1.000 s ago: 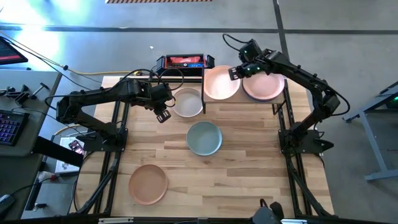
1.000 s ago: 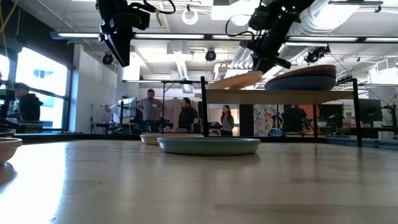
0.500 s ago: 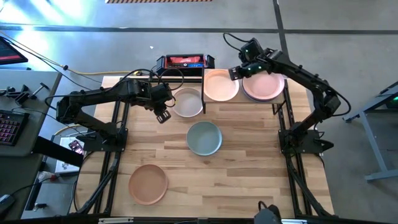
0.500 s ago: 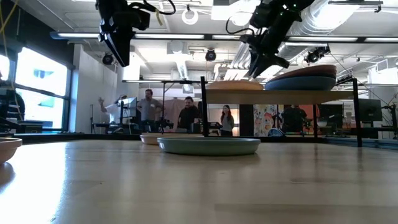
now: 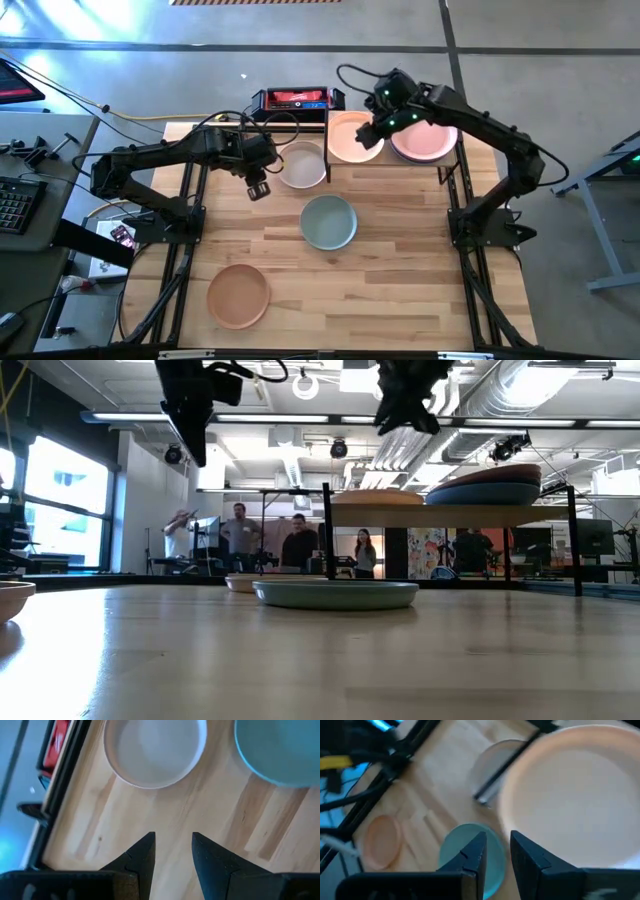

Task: Place and stack plates onto a shelf
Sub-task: Stack the gray plate on top of the white plate on the shelf

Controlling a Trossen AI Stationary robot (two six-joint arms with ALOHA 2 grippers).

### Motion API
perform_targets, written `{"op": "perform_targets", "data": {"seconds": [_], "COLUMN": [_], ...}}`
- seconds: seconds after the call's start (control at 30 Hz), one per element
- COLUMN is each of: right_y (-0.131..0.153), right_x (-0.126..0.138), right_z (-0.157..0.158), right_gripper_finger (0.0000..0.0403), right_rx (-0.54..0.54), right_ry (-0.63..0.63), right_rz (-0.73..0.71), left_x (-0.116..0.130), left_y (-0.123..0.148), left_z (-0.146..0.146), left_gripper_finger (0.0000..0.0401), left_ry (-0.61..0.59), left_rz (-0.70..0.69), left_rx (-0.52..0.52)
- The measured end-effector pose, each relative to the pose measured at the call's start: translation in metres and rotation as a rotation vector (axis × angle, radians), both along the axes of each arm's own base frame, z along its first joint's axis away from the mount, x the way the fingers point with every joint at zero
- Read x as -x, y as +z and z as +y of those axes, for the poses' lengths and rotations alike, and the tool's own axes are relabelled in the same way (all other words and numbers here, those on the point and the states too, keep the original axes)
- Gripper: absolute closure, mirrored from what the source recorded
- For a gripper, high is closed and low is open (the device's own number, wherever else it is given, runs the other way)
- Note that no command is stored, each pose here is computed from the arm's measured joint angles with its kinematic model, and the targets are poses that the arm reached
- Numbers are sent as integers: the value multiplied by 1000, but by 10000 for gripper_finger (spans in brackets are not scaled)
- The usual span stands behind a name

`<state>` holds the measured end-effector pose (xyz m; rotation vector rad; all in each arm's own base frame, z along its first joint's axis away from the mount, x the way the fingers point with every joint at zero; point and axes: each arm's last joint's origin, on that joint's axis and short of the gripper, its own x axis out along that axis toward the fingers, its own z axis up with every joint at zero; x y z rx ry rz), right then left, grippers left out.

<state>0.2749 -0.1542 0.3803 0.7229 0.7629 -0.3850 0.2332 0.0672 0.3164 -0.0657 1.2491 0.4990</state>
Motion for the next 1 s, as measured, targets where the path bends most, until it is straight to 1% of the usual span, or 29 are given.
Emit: {"op": "perform_targets", "data": {"seconds": [0.13, 0.23, 0.33, 0.47, 0.67, 0.87, 1.0], "right_y": [13, 22, 30, 36, 37, 33, 32], "right_x": [-8, -12, -14, -14, -10, -4, -2], "right_z": [18, 30, 38, 42, 42, 39, 35], "right_gripper_finger": [336, 336, 336, 336, 336, 336, 336], "right_rx": [10, 24, 44, 70, 101, 137, 131], "right_ry": [49, 89, 123, 157, 188, 154, 140], "right_rz": [-35, -59, -84, -93, -56, 25, 39], "left_x": [-1, -6, -11, -12, -12, -14, -13], "left_y": [1, -2, -14, -37, -68, -92, -106], "left_z": [0, 1, 3, 4, 8, 17, 21], "left_gripper_finger": [286, 286, 286, 286, 286, 286, 286], "left_ry": [-134, -229, -320, -411, -498, -579, -627], "left_rz": [33, 19, 7, 34, 56, 9, -11], "left_rx": [-38, -77, -75, -103, -149, -250, -292]}}
